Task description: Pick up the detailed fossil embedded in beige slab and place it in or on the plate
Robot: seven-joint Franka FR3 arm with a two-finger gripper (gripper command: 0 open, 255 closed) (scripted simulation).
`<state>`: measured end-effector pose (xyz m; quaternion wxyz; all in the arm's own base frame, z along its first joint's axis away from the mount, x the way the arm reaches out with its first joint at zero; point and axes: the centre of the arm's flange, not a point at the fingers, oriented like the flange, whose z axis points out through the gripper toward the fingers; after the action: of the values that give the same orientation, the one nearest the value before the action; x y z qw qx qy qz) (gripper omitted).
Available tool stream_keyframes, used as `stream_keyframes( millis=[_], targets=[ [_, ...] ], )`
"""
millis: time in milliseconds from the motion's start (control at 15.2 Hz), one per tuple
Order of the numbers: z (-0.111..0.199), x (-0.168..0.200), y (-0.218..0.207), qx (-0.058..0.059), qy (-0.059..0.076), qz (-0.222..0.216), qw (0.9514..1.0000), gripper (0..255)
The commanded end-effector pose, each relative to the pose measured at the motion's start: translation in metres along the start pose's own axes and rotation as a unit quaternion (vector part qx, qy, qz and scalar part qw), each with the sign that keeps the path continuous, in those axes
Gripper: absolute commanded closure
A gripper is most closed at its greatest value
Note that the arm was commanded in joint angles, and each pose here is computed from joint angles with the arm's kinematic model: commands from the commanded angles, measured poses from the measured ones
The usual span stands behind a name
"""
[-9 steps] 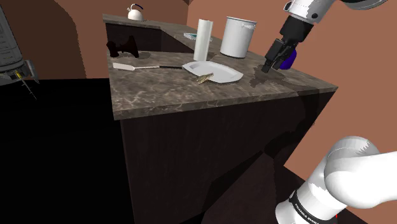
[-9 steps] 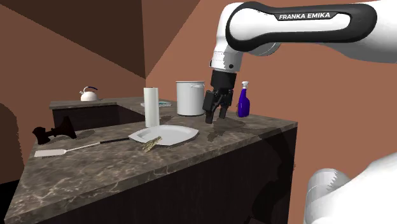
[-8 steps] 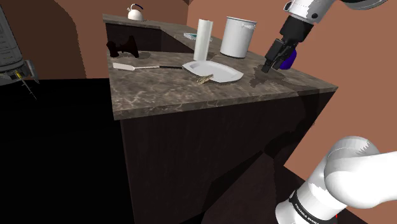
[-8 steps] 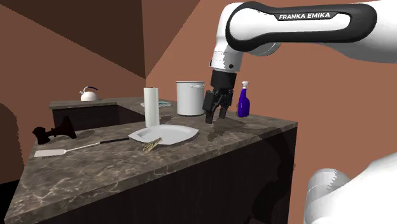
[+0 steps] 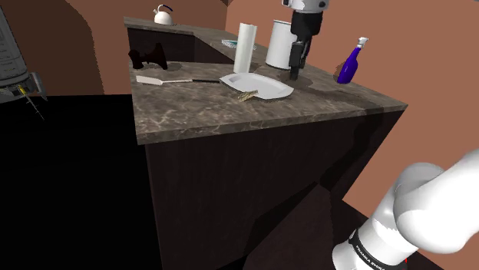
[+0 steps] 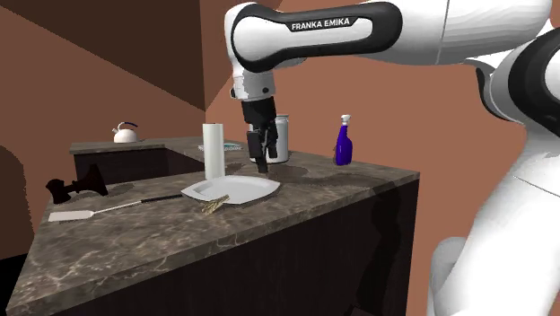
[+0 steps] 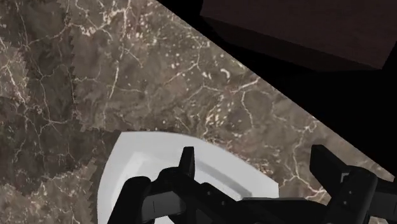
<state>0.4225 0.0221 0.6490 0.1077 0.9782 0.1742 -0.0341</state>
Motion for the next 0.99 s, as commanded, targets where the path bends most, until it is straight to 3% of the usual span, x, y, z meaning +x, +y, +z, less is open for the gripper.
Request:
stream_keyframes(
  millis=[0, 132, 330, 528, 726, 792, 924],
  targets=[
    [0.003, 0.038, -0.016, -0.026, -0.038, -0.055, 0.9974, 0],
    [0.008, 0.073, -0.032, -0.052, -0.074, -0.109, 0.9900, 0],
    [0.021, 0.120, -0.063, -0.090, -0.127, -0.187, 0.9699, 0],
    [0.042, 0.161, -0.100, -0.128, -0.179, -0.263, 0.9393, 0],
    [0.070, 0.192, -0.141, -0.164, -0.228, -0.337, 0.8986, 0],
    [0.076, 0.197, -0.149, -0.171, -0.238, -0.351, 0.8893, 0],
    [0.085, 0.194, -0.144, -0.171, -0.238, -0.351, 0.8893, 0]
  ],
)
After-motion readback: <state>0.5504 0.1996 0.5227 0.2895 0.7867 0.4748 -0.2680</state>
